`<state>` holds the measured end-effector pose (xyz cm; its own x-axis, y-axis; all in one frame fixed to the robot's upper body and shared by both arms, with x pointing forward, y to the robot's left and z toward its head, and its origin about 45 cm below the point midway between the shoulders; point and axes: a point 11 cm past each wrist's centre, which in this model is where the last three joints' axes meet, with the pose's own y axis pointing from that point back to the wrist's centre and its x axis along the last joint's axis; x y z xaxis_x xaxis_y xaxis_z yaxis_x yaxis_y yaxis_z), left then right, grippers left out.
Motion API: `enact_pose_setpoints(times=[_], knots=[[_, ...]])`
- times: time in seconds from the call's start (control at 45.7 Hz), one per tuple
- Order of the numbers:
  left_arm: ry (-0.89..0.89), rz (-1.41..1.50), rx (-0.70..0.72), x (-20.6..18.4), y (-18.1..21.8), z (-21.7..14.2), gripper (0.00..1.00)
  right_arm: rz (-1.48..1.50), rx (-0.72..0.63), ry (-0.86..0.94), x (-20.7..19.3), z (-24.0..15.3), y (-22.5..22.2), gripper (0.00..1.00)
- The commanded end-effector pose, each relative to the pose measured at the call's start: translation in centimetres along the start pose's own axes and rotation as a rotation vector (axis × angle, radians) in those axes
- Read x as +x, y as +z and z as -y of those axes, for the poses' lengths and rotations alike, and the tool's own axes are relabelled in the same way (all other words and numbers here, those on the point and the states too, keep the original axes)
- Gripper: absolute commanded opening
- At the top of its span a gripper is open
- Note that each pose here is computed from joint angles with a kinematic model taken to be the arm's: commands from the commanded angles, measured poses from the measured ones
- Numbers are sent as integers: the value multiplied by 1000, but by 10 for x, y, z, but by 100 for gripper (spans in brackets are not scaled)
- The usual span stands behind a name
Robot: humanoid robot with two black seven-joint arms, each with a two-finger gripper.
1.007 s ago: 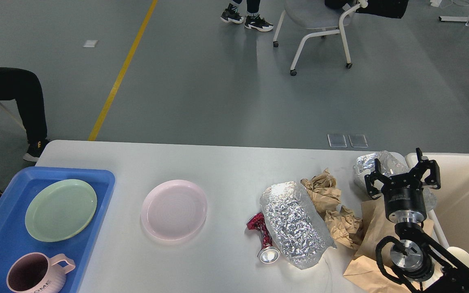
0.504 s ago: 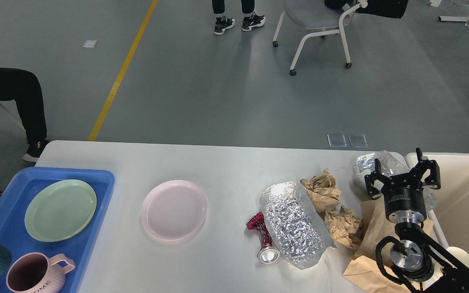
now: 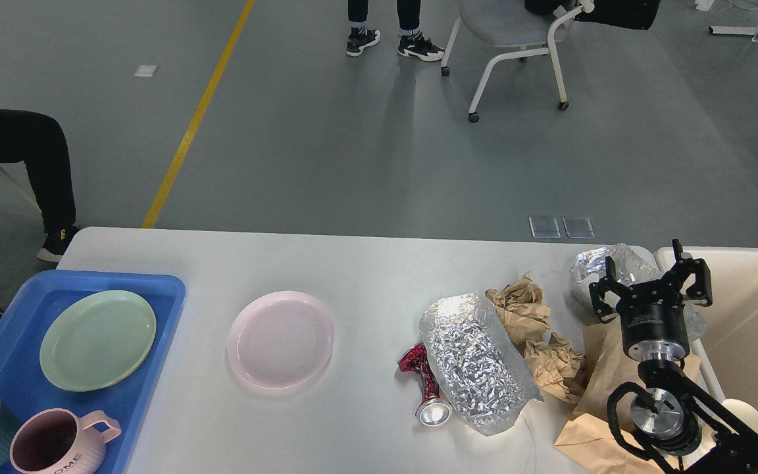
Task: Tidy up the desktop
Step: 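Raise the left gripper and move it toward the pink plate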
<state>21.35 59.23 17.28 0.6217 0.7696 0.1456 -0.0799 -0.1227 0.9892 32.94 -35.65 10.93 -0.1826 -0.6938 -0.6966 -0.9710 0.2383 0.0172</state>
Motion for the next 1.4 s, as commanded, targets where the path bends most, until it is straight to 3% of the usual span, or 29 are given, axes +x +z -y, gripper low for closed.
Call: enact_pose_setpoints(times=[0.0, 0.482, 0.679, 0.942, 1.117, 1.379], knots=[[54, -4, -23, 6, 6, 0, 81, 0, 0, 0, 0, 0, 0, 100], [48, -13, -18, 5, 1, -3, 91, 0, 0, 0, 0, 0, 0, 100], [43, -13, -49, 16, 12, -31, 92, 0, 0, 0, 0, 0, 0, 100], [113, 170, -52, 36, 93, -108, 92, 0, 0, 0, 0, 0, 0, 100], [68, 313, -139, -3, 190, -168, 93, 0, 0, 0, 0, 0, 0, 100], [93, 515, -269, -76, 263, -268, 95, 0, 0, 0, 0, 0, 0, 100]])
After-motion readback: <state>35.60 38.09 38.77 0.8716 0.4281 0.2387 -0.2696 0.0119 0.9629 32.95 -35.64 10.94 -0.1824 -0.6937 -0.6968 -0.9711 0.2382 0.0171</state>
